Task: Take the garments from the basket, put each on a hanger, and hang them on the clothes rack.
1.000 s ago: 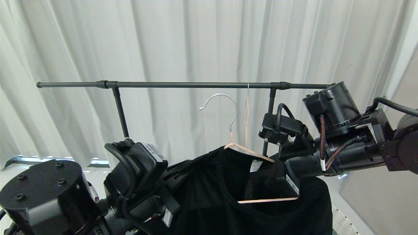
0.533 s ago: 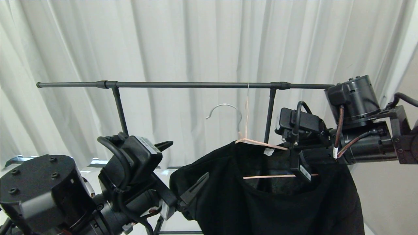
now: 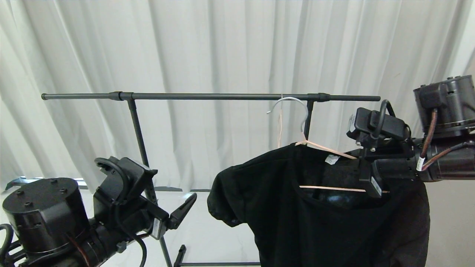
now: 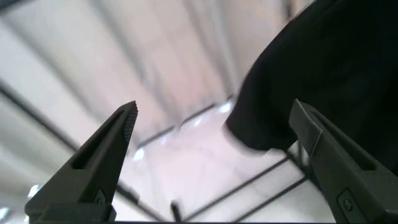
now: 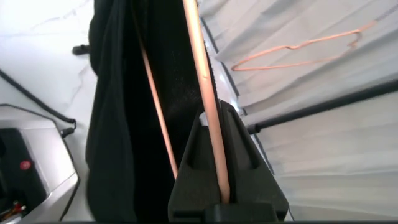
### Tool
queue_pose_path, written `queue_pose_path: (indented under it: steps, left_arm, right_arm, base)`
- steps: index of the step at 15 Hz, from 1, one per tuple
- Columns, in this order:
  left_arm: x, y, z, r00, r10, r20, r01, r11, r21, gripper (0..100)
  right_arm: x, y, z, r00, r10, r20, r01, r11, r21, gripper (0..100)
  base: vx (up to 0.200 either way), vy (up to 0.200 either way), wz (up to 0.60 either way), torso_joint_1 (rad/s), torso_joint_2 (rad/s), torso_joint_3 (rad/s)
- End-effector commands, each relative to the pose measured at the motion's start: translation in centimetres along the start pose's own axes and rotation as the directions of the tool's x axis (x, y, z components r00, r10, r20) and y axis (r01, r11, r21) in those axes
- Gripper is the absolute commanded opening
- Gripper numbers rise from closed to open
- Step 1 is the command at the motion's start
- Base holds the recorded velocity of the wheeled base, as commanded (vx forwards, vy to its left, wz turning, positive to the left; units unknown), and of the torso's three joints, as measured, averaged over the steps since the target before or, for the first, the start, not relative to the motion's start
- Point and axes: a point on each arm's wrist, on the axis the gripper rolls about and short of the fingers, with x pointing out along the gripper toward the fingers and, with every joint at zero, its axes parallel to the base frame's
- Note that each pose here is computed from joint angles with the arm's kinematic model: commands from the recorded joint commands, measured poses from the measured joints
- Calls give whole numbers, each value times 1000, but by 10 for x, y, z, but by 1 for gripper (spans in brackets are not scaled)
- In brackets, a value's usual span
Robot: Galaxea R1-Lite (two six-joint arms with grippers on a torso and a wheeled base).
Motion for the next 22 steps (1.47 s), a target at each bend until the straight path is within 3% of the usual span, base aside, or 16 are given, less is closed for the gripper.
queue_pose_path:
  steps: [1,4,9,16,17,21,22]
  left_arm:
    - [2,1,-14,998,-1,-65,1,1000,-3,100]
    - [-2,-5,-27,991,-73,-108,73,997,-7,100]
    - [-8,-13,-46,965,-204,-164,202,979,-30,100]
    - [-5,-17,-49,944,-288,-161,285,958,-45,100]
    - [-5,-17,-49,944,-290,-161,286,957,-46,0]
    - [-5,-15,-50,948,-270,-169,266,963,-48,0]
    - [-4,-8,-53,956,-229,-183,223,973,-56,0]
  right_arm:
    - [-17,6,-2,1000,-14,18,14,1000,13,0]
    - [-29,13,-7,1000,-14,26,13,999,36,0]
    - [-42,23,-5,997,21,75,-22,1000,21,0]
    - [-51,46,-2,990,84,111,-82,996,-26,0]
    - [-51,48,0,989,93,115,-89,995,-34,0]
    - [-51,49,0,989,92,116,-88,995,-36,0]
    - [-51,49,0,989,91,114,-88,995,-36,0]
  base:
    - [0,0,0,0,0,0]
    - [0,0,0,0,0,0]
    - [0,0,0,0,0,0]
    - [0,0,0,0,0,0]
    - [0,0,0,0,0,0]
    - [0,0,0,0,0,0]
    - [0,0,0,0,0,0]
